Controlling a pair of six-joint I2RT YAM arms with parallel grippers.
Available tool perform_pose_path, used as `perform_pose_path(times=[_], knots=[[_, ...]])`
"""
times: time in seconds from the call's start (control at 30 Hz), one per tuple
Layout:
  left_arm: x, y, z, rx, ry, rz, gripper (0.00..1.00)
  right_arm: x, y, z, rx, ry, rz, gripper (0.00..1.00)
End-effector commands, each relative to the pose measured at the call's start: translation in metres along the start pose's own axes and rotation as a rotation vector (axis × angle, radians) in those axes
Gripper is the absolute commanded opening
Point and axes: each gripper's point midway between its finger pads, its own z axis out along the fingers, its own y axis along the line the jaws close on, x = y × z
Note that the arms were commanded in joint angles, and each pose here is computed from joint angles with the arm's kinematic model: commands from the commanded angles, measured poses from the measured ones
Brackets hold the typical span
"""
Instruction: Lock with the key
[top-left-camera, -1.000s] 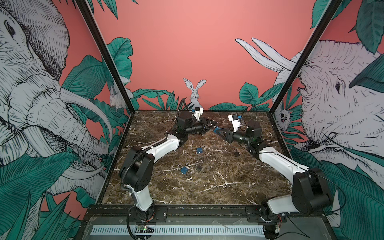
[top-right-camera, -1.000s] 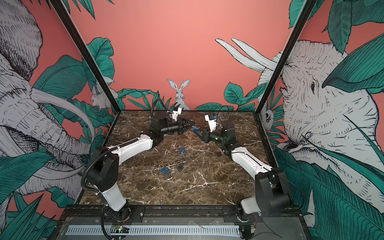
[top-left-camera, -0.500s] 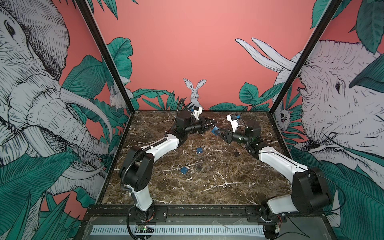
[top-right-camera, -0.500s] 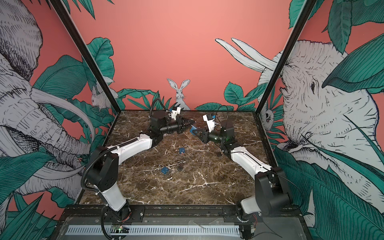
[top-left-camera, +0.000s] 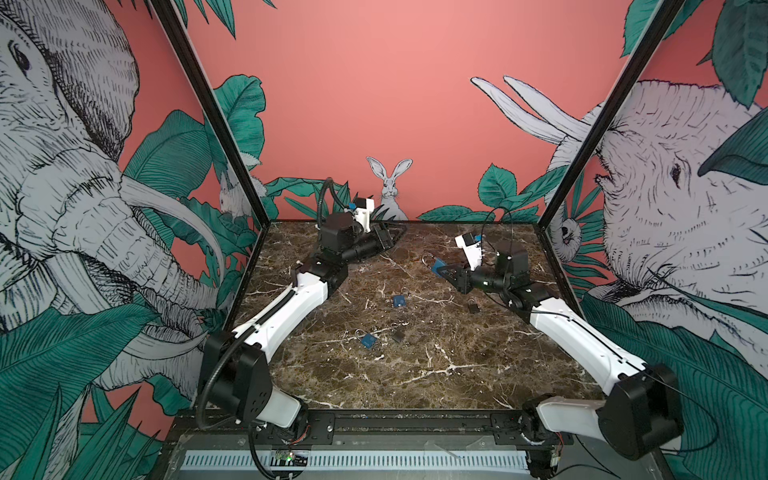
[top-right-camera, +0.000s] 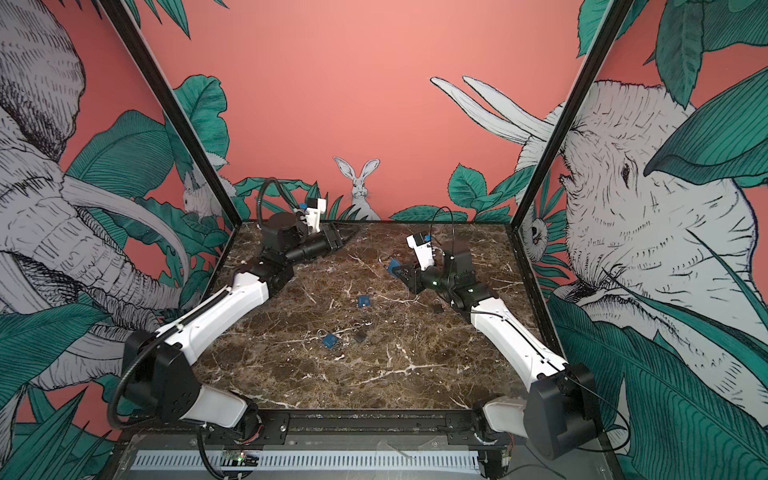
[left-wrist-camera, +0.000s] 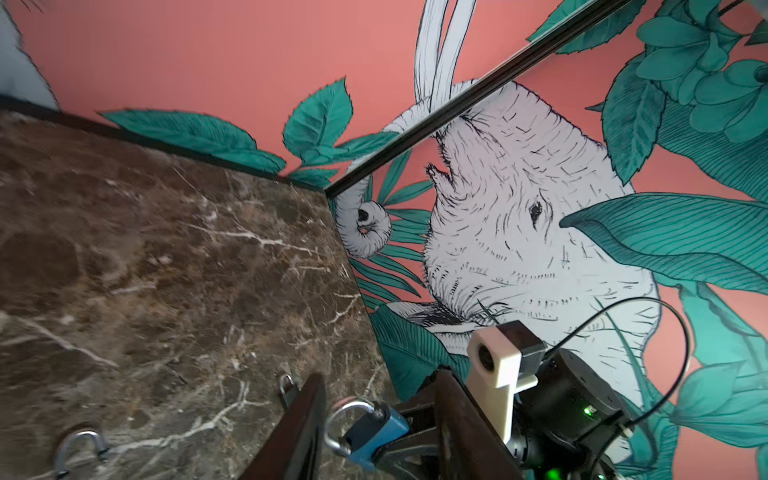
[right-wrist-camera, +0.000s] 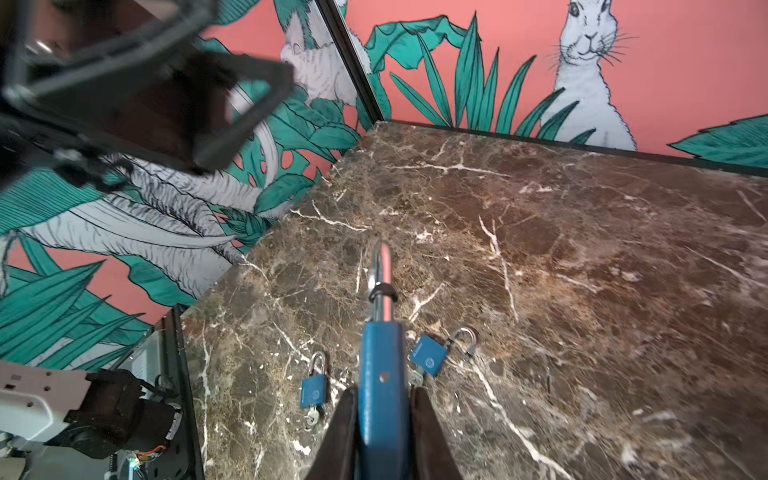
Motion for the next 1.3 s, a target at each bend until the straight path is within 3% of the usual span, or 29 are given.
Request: perform_pose_path(times=[0.0,0.2,0.4,0.53,0.67,0.9,1.07,1.27], knots=[[0.017,0.011,-0.012,-0.085,0.056,0.162,0.42,-0.001,0.011,-0.004,0.001,0.027,-0.068,0.0],[0.041,-0.02,-0.014,0.061,0.136,0.285,0.41,-0.007,0.026,-0.002,-0.06,0.023,-0.065,0.0],[0.058,-0.026,-0.014,0.13,0.187,0.312,0.46,-0.019,0.05,-0.008,-0.176,0.013,-0.048,0.0],[0.066,-0.023,-0.013,0.145,0.218,0.332,0.35,-0.021,0.061,-0.013,-0.223,0.014,-0.032,0.0],[0.071,-0.016,-0.011,0.139,0.235,0.312,0.34,-0.022,0.068,-0.015,-0.256,0.016,-0.015,0.0],[0.076,-0.004,-0.006,0.132,0.252,0.27,0.45,-0.026,0.069,-0.012,-0.287,0.0,0.018,0.0],[0.072,0.003,-0.005,0.16,0.234,0.205,0.45,-0.029,0.068,-0.008,-0.299,-0.01,0.034,0.0],[0.072,0.006,-0.005,0.177,0.222,0.177,0.36,-0.034,0.068,-0.004,-0.317,-0.027,0.052,0.0]])
